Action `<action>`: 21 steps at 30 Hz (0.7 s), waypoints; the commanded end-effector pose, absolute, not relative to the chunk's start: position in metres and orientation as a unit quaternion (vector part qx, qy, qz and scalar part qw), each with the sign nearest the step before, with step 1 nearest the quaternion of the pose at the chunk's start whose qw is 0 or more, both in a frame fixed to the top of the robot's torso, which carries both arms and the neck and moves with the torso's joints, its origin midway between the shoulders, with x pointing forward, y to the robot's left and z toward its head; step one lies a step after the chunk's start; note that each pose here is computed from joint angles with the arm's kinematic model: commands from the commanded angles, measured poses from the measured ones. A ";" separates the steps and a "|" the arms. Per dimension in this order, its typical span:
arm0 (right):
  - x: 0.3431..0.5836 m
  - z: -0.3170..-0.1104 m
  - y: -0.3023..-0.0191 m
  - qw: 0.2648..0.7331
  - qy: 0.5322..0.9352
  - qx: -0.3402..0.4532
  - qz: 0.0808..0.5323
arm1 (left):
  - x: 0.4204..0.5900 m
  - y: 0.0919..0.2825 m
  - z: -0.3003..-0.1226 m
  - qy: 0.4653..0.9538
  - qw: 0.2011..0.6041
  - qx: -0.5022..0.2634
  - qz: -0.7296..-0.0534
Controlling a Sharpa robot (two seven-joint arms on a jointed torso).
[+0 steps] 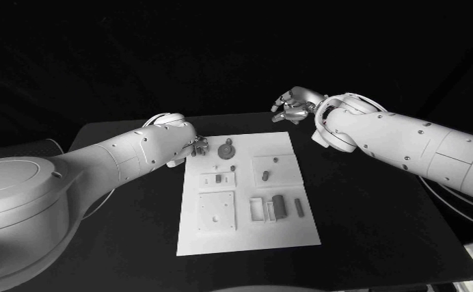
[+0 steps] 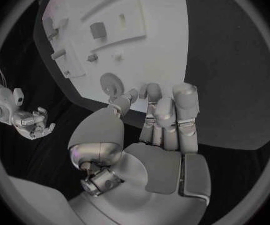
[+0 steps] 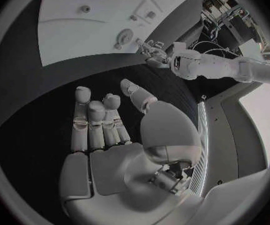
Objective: Assemble the parts on the task board
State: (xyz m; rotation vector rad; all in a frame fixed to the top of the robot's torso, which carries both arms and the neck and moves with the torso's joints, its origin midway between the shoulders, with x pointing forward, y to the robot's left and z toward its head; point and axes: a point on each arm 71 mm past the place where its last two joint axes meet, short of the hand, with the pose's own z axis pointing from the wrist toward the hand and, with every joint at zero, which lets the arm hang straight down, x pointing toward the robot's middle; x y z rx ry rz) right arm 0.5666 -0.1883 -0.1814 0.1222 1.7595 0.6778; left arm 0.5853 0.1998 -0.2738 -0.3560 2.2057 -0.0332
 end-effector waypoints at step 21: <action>0.566 -0.181 -0.186 0.584 0.756 0.044 0.292 | 0.586 0.198 -0.274 0.888 0.436 -0.142 -0.016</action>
